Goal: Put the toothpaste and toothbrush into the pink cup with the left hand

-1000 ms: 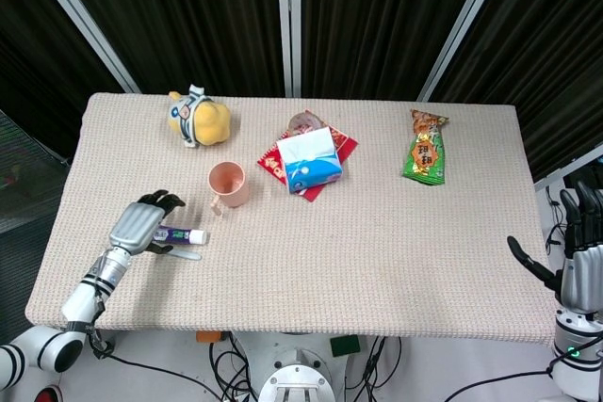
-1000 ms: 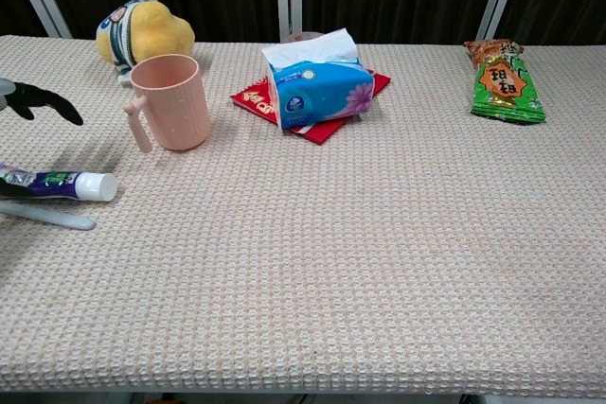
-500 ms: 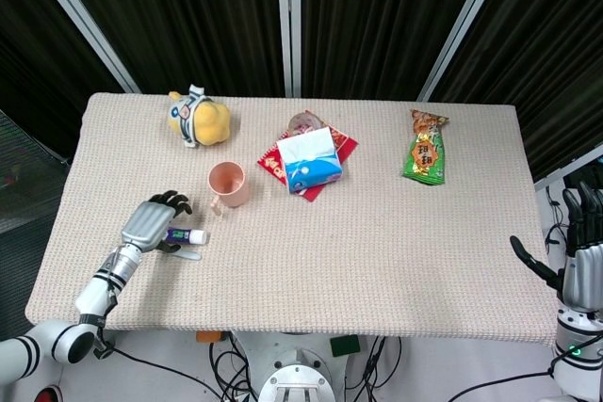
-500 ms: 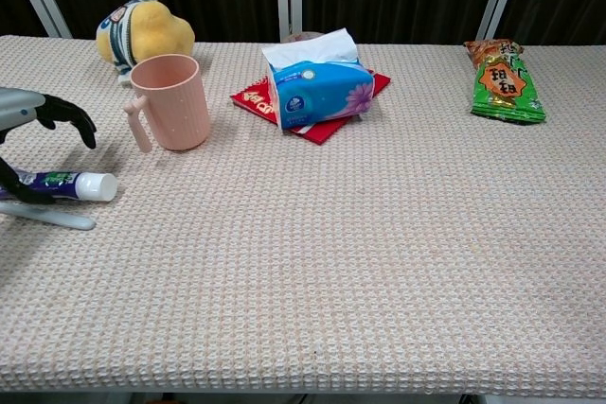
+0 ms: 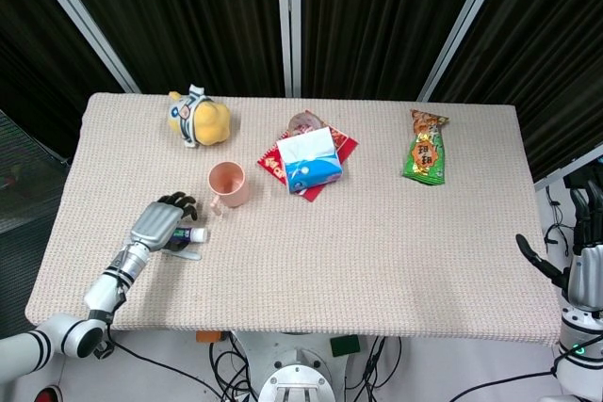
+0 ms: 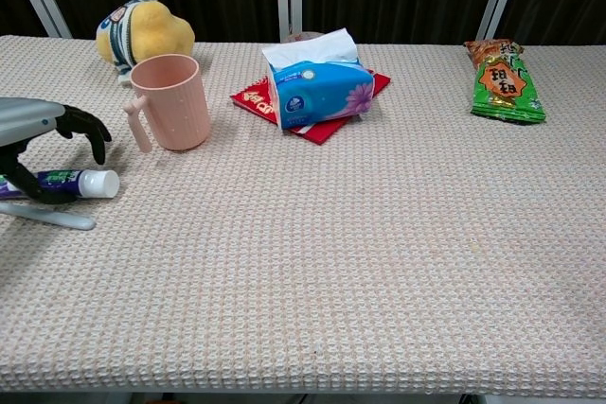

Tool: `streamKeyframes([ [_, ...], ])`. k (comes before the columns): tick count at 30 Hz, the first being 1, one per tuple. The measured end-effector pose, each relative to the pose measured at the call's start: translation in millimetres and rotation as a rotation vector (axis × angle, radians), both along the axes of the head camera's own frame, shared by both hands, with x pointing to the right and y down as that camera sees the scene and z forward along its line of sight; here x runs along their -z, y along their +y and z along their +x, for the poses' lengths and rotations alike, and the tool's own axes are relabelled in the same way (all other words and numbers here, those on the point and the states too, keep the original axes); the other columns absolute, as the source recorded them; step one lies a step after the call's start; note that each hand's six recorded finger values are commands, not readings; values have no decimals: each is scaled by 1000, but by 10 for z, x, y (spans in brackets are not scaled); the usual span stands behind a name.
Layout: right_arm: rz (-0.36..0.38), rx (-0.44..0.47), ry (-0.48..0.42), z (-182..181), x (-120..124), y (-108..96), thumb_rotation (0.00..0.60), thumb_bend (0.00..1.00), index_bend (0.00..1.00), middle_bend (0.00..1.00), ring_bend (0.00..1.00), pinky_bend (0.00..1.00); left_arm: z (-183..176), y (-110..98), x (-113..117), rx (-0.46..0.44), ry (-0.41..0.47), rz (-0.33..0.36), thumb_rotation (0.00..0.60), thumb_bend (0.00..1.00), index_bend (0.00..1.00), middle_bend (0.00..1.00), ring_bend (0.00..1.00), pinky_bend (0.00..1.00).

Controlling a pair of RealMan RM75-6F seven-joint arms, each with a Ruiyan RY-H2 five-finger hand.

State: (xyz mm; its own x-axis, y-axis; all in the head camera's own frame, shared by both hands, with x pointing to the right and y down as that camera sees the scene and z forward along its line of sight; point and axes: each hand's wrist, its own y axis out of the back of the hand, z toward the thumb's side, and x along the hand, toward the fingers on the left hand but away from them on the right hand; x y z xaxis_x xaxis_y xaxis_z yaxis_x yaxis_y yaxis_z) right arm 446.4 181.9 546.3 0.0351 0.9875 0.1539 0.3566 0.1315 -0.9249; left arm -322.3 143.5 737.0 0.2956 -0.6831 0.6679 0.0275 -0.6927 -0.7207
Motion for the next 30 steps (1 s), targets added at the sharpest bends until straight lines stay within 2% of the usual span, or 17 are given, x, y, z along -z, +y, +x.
streamKeyframes([
  [15, -24, -10, 10, 16, -43, 15, 600, 423, 0, 0, 0, 0, -37, 63, -42, 1, -13, -11, 600, 288, 507, 208, 120, 231],
  [20, -31, -16, 13, 32, -47, 16, 600, 421, 0, 0, 0, 0, -47, 42, 2, 17, 0, 6, 600, 305, 540, 223, 126, 236],
  [25, -30, -17, 13, 36, -42, 15, 600, 423, 0, 0, 0, 0, -100, -27, 125, 53, 30, 65, 600, 305, 585, 282, 178, 298],
  [30, -39, -22, 11, 46, -66, 25, 600, 423, 0, 0, 0, 0, -202, -78, 223, 127, 88, 95, 600, 305, 634, 381, 274, 439],
])
